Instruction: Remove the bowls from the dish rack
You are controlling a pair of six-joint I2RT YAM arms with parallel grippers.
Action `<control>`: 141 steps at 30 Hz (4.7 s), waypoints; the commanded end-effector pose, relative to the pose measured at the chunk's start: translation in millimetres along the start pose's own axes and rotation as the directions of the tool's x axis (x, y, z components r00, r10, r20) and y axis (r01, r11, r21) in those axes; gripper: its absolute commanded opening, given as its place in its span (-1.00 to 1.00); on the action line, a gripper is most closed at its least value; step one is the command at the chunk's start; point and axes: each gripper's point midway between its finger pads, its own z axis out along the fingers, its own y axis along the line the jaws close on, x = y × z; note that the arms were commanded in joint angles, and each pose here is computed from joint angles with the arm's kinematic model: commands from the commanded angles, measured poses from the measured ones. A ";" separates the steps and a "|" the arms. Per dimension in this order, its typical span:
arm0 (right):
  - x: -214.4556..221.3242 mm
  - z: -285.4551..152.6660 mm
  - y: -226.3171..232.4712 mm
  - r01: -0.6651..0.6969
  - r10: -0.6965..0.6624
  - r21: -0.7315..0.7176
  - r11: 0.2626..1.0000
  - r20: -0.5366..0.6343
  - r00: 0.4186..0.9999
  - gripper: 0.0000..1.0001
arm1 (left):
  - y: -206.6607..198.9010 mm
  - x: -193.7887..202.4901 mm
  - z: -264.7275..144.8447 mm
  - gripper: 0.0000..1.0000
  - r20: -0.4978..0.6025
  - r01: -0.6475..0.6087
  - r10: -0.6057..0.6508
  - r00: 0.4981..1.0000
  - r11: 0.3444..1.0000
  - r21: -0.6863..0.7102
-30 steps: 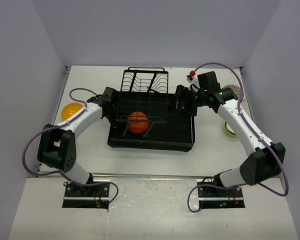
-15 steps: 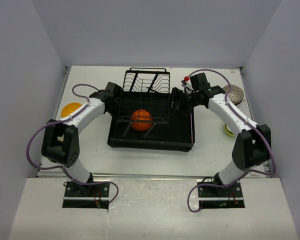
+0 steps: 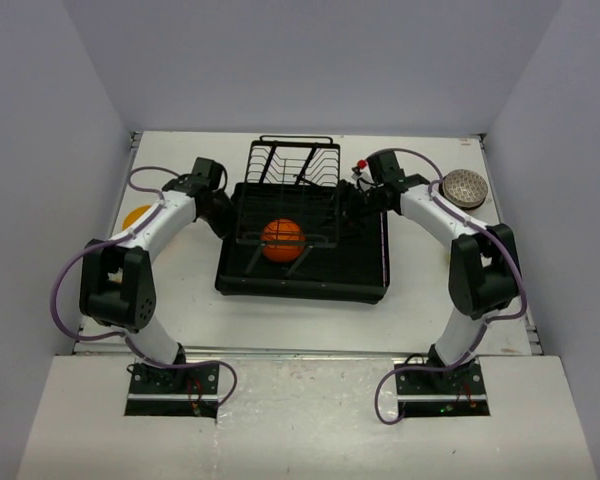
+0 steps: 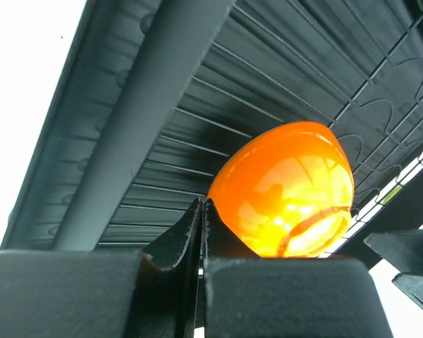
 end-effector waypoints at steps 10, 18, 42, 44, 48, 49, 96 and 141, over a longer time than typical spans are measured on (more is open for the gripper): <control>-4.3 30.0 21.4 -0.008 -0.004 -0.193 0.981 -0.061 0.998 0.44 | -19.6 -1.4 9.9 -1.00 -0.062 -0.048 0.056 0.997 0.993 0.112; -1.9 50.0 23.1 -0.006 -0.008 -0.217 0.976 -0.065 0.998 0.53 | -23.3 -1.6 13.7 -1.00 -0.080 -0.062 0.072 0.994 0.991 0.120; -5.2 83.5 5.2 -0.028 0.010 -0.201 0.979 -0.092 0.996 0.59 | -26.1 1.3 21.2 -1.00 -0.121 -0.090 0.104 0.987 0.989 0.114; -6.5 84.7 7.3 -0.030 0.010 -0.210 0.977 -0.098 0.995 0.59 | -26.4 0.9 21.1 -1.00 -0.121 -0.092 0.105 0.987 0.989 0.114; -8.0 86.2 14.6 -0.019 -0.006 -0.237 0.971 -0.106 0.994 0.58 | -26.0 1.7 21.0 -1.00 -0.126 -0.096 0.110 0.986 0.989 0.113; -8.8 85.8 16.5 -0.017 -0.009 -0.241 0.970 -0.106 0.994 0.58 | -25.6 2.2 21.2 -1.00 -0.128 -0.095 0.110 0.986 0.989 0.114; 46.5 57.4 52.6 -0.030 -0.096 -0.500 0.866 -0.225 0.970 0.08 | -33.2 -4.0 16.6 -1.00 -0.123 -0.114 0.129 0.984 0.986 0.123; 41.6 94.6 102.9 -0.143 -0.038 -0.643 0.752 -0.259 0.965 -0.33 | -36.0 -8.0 7.6 -1.00 -0.114 -0.110 0.127 0.985 0.984 0.140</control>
